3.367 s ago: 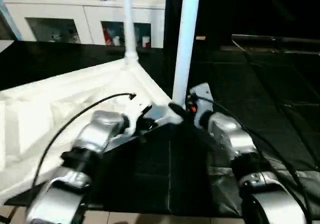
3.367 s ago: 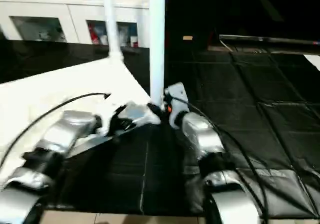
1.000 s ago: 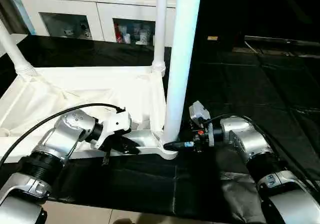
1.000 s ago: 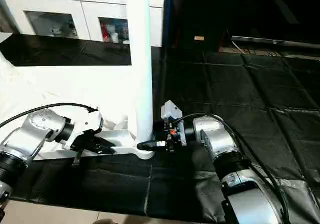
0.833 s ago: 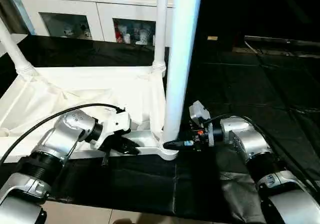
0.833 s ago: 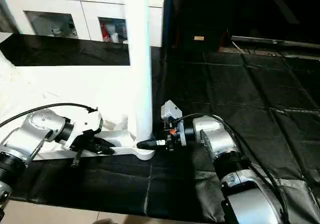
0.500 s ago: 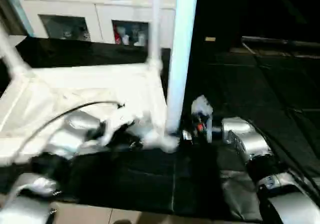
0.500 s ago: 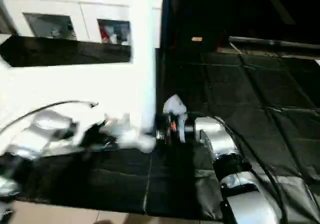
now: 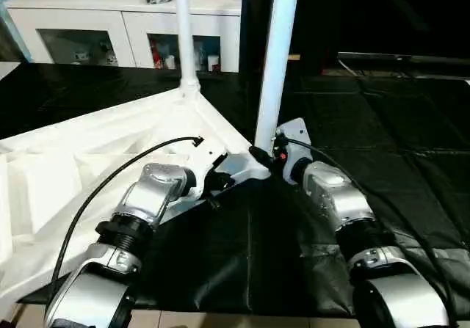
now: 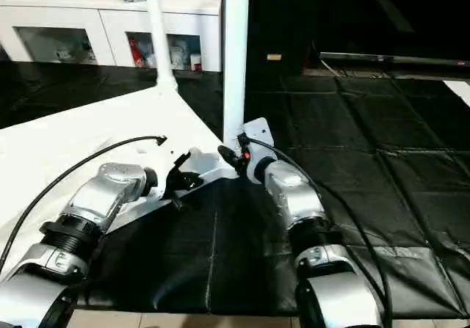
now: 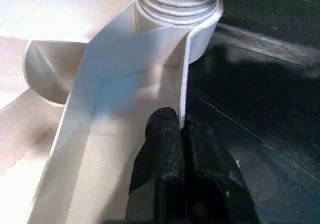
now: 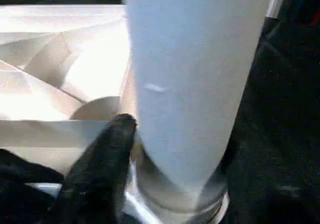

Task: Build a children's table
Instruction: Rotate leg to tighten

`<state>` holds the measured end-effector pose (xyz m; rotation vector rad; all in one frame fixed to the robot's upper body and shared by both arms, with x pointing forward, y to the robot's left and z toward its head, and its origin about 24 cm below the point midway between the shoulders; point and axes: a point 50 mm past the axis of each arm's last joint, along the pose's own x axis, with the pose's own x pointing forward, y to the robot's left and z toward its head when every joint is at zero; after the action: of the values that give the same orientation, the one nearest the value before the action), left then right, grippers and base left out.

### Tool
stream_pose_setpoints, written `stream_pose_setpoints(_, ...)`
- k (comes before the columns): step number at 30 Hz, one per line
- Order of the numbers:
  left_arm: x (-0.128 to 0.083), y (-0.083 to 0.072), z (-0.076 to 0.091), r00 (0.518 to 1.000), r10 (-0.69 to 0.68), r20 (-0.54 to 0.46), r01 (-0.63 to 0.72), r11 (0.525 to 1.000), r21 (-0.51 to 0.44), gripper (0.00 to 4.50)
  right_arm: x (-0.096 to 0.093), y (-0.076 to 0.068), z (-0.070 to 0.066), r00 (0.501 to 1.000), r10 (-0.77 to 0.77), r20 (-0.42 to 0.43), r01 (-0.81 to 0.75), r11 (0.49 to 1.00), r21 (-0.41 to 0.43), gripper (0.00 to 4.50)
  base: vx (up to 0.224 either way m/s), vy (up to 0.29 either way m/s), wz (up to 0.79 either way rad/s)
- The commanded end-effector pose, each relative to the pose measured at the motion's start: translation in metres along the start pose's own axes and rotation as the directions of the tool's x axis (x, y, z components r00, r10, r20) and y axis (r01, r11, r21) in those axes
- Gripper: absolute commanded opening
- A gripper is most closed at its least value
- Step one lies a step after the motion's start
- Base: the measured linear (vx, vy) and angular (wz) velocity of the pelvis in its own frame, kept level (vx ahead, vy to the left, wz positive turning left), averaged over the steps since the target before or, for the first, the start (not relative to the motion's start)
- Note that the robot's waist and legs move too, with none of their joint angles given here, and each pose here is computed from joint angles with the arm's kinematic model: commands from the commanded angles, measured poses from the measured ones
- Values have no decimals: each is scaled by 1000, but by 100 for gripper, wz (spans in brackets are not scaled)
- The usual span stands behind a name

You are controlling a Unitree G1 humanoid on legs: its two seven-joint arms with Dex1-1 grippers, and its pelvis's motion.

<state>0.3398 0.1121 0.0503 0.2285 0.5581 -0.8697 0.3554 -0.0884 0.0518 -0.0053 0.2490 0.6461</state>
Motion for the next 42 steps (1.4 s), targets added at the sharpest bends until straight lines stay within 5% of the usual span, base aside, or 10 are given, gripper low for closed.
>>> stream_pose_setpoints(1,5,-5,31,993,33,112,-37,999,28,0,18,55,-8,968,249,-11,-249,968,41,317,0,0,0)
stream_pose_setpoints(9,-5,-2,18,996,-40,76,32,994,105,0,2,39,-14,956,295,-5,-295,955,-17,389,0,0,0)
stream_pose_setpoints(15,-24,5,1,987,-160,4,157,973,168,0,-26,8,-15,916,402,-14,-401,910,-104,444,0,0,0)
stream_pose_setpoints(21,-39,7,-6,956,-286,-66,293,921,257,0,-42,-8,-11,864,500,-58,-503,853,-134,444,0,0,0)
stream_pose_setpoints(31,-59,7,-14,861,-447,-243,508,784,357,0,-53,-4,-6,679,717,-156,-734,661,-155,444,0,0,0)
stream_pose_setpoints(35,-62,8,-14,852,-458,-255,523,769,366,0,-53,-3,-7,660,734,-157,-751,645,-140,444,0,0,0)
stream_pose_setpoints(42,-64,6,-16,833,-484,-267,553,747,370,0,-53,-2,-5,636,762,-126,-772,625,-113,380,0,0,0)
